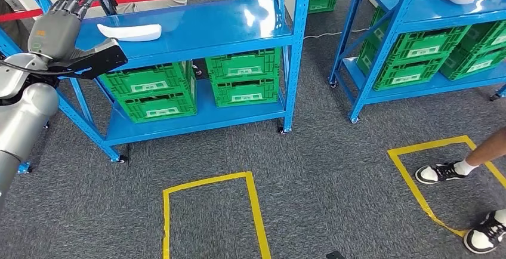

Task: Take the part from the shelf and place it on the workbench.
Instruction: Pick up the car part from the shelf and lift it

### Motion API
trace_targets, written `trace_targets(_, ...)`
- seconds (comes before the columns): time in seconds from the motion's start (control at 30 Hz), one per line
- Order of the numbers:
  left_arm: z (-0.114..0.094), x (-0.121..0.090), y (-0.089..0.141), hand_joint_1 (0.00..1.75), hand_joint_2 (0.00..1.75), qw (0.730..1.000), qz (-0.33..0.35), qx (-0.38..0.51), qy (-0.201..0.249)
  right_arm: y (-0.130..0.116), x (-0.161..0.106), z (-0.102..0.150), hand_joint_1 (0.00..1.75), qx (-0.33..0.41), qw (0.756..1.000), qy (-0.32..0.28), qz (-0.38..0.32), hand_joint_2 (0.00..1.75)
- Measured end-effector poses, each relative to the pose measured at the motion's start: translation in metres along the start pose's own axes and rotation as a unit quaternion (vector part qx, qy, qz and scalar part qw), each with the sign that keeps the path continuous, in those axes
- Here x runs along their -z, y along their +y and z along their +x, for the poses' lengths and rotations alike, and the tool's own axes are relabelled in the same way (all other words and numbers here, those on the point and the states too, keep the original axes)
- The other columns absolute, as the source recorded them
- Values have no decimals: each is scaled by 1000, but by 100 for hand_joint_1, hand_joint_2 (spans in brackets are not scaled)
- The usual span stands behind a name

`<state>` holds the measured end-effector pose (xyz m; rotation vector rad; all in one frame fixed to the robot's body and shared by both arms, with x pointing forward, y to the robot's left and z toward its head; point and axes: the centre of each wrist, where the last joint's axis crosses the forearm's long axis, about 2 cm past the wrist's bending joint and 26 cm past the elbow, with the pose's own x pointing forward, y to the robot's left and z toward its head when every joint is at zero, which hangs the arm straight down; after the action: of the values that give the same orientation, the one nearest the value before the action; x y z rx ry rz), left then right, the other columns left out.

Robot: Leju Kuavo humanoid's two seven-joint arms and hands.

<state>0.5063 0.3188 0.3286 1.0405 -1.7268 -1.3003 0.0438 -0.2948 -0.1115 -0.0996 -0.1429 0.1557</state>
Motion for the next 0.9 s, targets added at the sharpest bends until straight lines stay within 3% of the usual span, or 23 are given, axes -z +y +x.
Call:
trace_targets(0.63, 4, 4, 4, 0, 0, 1000, -10, -2, -9, 3, 0, -3, 0, -7, 1000, 8, 7, 0)
trace_targets(0.9, -13, -6, 1, 0, 0, 999, -29, 1, 23, 2, 0, -2, 0, -9, 1000, 9, 7, 0)
